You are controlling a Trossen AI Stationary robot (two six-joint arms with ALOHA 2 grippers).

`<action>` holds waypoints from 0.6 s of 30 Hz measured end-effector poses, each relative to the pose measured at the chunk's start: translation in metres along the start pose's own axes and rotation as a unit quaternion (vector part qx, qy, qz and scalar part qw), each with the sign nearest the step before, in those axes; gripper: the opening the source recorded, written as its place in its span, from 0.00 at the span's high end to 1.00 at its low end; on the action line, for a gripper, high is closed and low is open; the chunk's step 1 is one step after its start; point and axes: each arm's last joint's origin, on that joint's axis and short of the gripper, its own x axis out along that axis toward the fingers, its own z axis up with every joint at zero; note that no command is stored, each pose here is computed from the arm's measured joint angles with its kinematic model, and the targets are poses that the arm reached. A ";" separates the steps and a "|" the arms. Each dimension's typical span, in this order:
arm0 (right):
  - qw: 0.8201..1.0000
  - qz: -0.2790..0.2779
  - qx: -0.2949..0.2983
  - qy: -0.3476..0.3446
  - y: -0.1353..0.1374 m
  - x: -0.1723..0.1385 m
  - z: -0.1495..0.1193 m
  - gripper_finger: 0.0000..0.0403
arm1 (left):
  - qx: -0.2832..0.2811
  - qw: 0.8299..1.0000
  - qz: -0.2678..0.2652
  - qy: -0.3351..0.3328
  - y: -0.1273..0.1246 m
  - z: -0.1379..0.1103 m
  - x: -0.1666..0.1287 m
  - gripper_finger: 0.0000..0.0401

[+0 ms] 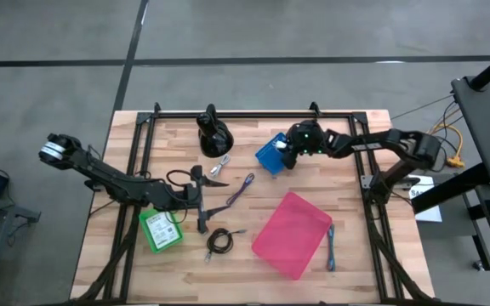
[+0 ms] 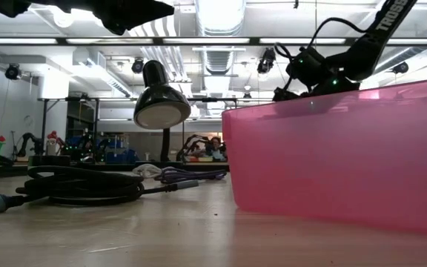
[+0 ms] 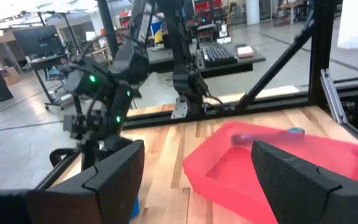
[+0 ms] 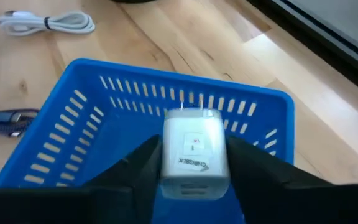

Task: Pick and place items into bin
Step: Put the white charger adapter into the blue bin, then put the black charger adapter into the blue bin

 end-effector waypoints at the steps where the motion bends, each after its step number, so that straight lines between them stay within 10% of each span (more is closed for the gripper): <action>1: 1.000 -0.001 0.000 0.005 0.000 -0.002 0.000 0.54 | 0.001 1.000 0.000 0.003 0.000 -0.002 0.000 0.30; 18: 0.993 0.035 -0.054 -0.100 0.025 -0.058 0.031 0.41 | 0.004 1.000 -0.003 0.013 -0.003 -0.006 0.003 0.30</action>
